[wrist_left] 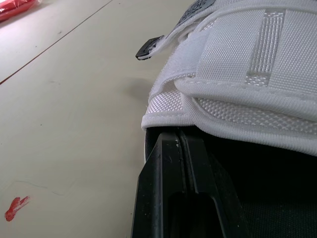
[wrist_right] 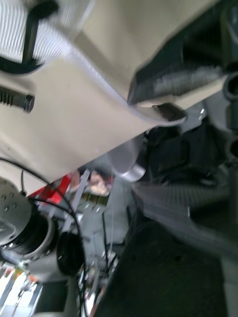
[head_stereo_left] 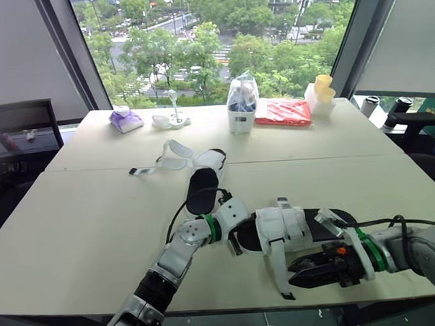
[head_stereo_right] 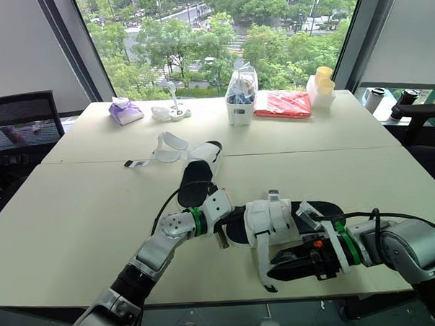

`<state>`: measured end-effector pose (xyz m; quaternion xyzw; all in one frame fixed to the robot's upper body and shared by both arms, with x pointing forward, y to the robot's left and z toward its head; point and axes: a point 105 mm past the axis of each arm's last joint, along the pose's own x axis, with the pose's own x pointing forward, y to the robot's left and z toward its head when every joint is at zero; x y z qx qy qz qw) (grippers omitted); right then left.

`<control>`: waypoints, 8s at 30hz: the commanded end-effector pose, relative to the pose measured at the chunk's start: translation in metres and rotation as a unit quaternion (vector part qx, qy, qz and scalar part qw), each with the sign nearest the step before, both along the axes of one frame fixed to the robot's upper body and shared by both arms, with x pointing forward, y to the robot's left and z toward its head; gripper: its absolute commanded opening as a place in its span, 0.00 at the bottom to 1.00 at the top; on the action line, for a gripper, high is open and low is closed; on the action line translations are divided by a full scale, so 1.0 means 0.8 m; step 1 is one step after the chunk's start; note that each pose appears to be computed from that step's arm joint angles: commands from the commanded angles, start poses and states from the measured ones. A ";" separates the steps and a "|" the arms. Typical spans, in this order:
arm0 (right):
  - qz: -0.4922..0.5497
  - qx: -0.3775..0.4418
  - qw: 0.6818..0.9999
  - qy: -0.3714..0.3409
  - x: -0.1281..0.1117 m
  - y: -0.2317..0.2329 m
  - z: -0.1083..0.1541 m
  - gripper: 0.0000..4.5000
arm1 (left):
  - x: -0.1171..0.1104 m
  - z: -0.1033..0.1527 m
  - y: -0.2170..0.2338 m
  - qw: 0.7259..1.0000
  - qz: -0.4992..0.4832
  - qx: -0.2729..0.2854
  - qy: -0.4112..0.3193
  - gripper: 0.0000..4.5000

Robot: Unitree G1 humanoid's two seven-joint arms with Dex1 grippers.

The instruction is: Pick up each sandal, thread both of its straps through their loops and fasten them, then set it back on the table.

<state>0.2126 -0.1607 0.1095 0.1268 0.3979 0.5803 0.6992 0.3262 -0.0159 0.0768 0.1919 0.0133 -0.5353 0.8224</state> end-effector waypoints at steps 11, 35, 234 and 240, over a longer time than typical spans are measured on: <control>-0.003 0.035 0.999 -0.042 0.014 0.003 0.039 0.01 | -0.010 -0.049 0.014 0.997 0.010 0.048 0.057 0.00; -0.032 -0.036 0.999 -0.013 0.010 -0.031 0.003 0.97 | -0.017 -0.052 0.004 0.997 0.004 0.040 0.066 0.00; -0.073 -0.057 0.948 -0.305 0.155 0.043 0.079 0.02 | -0.015 -0.064 0.014 0.992 0.009 -0.029 0.119 0.00; -0.128 -0.083 0.948 -0.280 0.173 0.026 0.062 0.02 | -0.017 -0.064 0.014 0.993 0.007 -0.028 0.118 0.00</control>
